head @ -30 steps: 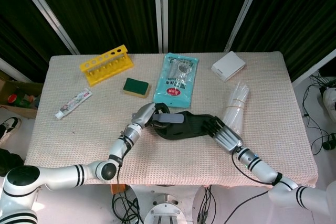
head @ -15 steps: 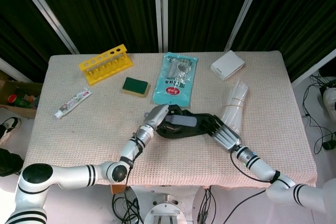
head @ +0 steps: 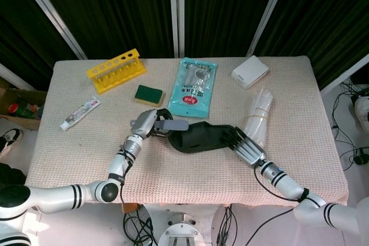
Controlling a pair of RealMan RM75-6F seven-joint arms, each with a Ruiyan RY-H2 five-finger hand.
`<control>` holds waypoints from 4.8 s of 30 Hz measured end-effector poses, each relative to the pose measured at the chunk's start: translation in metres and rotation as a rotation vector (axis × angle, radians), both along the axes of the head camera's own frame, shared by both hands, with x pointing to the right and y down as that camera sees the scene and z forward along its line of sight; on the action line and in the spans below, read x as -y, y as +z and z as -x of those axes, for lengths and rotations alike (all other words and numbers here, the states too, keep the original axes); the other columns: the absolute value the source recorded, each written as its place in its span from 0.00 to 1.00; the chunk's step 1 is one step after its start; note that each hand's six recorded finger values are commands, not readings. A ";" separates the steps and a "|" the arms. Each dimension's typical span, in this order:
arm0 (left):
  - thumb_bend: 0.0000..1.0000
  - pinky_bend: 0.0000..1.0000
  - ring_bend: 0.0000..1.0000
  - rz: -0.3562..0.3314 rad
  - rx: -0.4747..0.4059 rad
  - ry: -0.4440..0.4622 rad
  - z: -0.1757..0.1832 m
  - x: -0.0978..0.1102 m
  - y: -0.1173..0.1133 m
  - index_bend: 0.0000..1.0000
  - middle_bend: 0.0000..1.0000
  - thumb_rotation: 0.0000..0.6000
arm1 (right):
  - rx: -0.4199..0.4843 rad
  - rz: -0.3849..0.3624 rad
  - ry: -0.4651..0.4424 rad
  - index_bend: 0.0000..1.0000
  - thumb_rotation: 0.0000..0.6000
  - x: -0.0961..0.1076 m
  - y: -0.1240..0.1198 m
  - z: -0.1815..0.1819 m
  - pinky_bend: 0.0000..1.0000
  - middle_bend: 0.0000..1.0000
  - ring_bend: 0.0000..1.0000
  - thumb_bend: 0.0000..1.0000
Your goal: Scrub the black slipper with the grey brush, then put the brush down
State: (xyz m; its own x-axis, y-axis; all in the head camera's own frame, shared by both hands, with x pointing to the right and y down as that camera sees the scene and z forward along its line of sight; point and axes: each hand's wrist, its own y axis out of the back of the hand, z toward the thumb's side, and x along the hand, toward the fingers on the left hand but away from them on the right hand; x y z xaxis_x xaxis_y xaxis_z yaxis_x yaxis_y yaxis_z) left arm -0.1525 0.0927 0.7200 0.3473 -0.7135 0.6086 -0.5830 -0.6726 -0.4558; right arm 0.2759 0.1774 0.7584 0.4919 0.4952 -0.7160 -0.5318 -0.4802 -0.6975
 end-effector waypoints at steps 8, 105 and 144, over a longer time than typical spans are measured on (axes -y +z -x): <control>0.67 0.87 0.84 0.040 0.005 -0.039 0.016 -0.007 0.001 0.93 0.99 1.00 | -0.003 -0.007 0.002 0.00 1.00 0.001 -0.002 0.001 0.00 0.00 0.00 0.77; 0.68 0.88 0.85 0.024 -0.123 0.071 -0.051 -0.073 -0.017 0.94 0.99 1.00 | -0.033 0.031 0.015 0.00 1.00 -0.003 0.009 -0.003 0.00 0.00 0.00 0.78; 0.66 0.87 0.85 -0.065 0.237 -0.029 0.163 -0.084 -0.002 0.94 0.99 1.00 | 0.434 -0.282 0.233 0.00 1.00 0.042 -0.147 -0.030 0.00 0.00 0.00 0.58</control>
State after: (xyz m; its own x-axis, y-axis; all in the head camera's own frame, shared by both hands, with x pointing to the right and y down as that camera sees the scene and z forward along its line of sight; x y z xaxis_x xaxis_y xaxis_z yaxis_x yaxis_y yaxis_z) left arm -0.3160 0.1762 0.7176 0.1793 -0.7614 0.6230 -0.4733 -0.6219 -0.6239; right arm 0.3056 0.1358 0.6118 0.5666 0.7685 -0.2971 -0.0702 -0.3142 -0.9467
